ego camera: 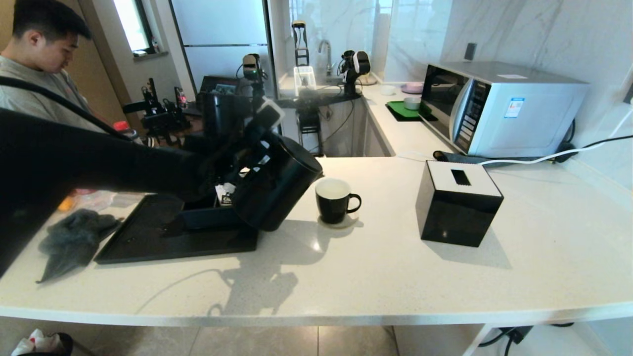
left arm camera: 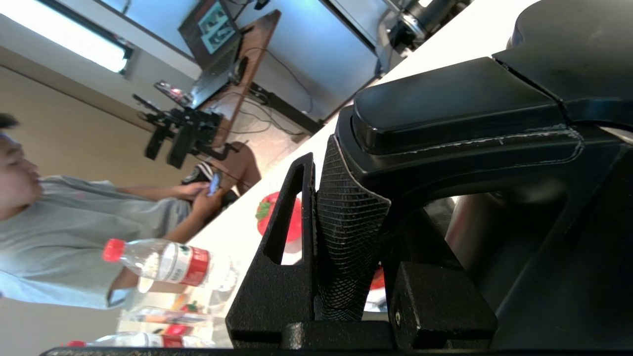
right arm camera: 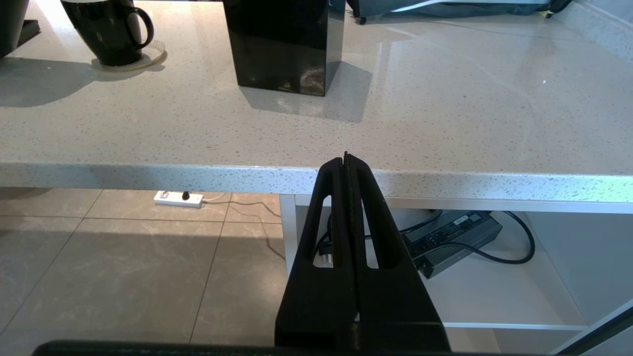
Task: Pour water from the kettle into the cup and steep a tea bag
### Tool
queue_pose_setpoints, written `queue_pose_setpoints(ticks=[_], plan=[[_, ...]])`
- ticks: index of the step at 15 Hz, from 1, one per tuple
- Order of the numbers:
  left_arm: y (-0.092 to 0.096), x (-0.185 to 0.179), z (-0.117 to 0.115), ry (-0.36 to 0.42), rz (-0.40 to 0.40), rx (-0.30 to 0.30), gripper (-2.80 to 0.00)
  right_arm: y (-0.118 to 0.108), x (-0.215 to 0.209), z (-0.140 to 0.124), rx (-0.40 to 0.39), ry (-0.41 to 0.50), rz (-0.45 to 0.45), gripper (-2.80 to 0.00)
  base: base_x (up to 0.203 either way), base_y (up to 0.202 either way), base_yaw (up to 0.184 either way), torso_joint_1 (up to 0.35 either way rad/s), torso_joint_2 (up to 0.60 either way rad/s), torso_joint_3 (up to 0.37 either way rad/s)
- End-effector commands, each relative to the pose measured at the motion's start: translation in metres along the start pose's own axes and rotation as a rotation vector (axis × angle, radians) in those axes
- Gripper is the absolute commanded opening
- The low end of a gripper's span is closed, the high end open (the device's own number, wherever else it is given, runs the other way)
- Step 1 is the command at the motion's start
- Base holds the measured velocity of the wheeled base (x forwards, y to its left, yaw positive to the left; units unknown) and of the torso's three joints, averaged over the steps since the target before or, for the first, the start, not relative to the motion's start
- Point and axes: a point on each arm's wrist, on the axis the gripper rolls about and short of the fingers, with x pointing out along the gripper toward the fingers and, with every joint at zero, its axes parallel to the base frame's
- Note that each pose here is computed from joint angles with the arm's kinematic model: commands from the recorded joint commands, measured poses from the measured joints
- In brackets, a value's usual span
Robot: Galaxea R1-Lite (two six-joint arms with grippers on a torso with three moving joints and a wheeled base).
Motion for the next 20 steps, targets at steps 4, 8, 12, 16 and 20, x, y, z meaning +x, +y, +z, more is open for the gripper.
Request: queue_pose_setpoints(ticks=[4,8,12,16,20], plan=[[-0.002,0.016,-0.001,0.001,0.018,0.032,-2.8,0.0,0.0,0.0,0.0,0.001,0.0,-2.8,0.0,0.0,0.0,0.0,0.0,0.0],[-0.006,0.027,0.001,-0.004,0.023,0.045,-2.8,0.0,0.0,0.0,0.0,0.001,0.0,-2.8,0.0,0.0,0.0,0.0,0.0,0.0],[-0.007,0.032,0.001,-0.01,0.023,0.066,-2.8,0.0,0.0,0.0,0.0,0.001,0.0,-2.8,0.0,0.0,0.0,0.0,0.0,0.0],[-0.007,0.034,0.0,-0.032,-0.001,0.096,-2.8,0.0,0.0,0.0,0.0,0.001,0.0,-2.8,0.0,0.0,0.0,0.0,0.0,0.0],[-0.008,0.036,0.0,-0.048,-0.019,0.106,-2.8,0.0,0.0,0.0,0.0,0.001,0.0,-2.8,0.0,0.0,0.0,0.0,0.0,0.0]])
